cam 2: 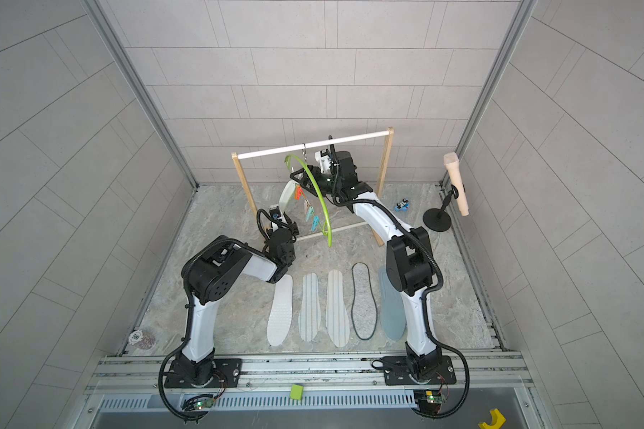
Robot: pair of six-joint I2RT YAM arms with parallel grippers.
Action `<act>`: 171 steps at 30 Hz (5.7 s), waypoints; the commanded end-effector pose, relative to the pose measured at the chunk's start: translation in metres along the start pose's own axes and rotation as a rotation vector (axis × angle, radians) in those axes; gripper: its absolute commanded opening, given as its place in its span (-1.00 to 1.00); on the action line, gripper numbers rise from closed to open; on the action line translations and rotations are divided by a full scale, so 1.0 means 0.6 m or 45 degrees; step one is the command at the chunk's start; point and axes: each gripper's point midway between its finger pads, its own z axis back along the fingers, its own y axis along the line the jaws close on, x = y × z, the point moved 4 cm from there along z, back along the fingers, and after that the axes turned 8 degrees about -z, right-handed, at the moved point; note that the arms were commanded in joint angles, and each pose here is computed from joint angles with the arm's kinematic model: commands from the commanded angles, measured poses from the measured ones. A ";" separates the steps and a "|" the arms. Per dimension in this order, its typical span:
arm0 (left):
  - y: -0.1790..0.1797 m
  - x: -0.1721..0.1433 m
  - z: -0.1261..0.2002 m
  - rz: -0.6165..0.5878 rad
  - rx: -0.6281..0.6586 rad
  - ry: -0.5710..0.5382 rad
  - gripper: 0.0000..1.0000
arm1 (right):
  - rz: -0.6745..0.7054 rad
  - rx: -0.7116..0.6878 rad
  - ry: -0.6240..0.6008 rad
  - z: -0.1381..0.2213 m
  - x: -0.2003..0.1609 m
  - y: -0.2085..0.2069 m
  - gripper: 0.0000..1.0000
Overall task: Take the shoe insoles off the hanger
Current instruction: Remove the insole from the hanger, then open the clamp at the hanger.
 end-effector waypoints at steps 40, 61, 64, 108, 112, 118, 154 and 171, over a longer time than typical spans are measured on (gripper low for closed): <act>0.031 0.019 0.007 0.041 0.045 -0.025 -1.00 | -0.161 -0.108 -0.123 -0.028 -0.015 -0.035 -0.07; 0.035 0.037 0.005 0.036 0.071 -0.048 -1.00 | -0.178 0.058 -0.180 -0.001 0.019 0.024 0.02; 0.035 0.043 0.004 0.036 0.078 -0.057 -1.00 | -0.168 0.075 -0.177 0.000 0.024 0.038 0.06; 0.041 0.028 0.012 -0.002 0.037 -0.026 -1.00 | 0.034 -0.033 -0.029 -0.046 -0.003 0.036 0.33; 0.042 0.038 0.012 -0.006 0.041 -0.040 -1.00 | 0.032 -0.036 -0.038 -0.046 -0.001 0.036 0.28; 0.041 0.054 0.011 -0.012 0.040 -0.062 -1.00 | 0.021 0.030 -0.033 -0.050 -0.001 0.043 0.18; 0.040 0.070 0.014 -0.042 0.029 -0.079 -1.00 | -0.023 0.020 -0.360 0.025 0.044 0.056 0.09; 0.037 0.064 0.015 -0.030 0.012 -0.064 -1.00 | -0.093 -0.024 -0.346 0.030 0.034 0.048 -0.29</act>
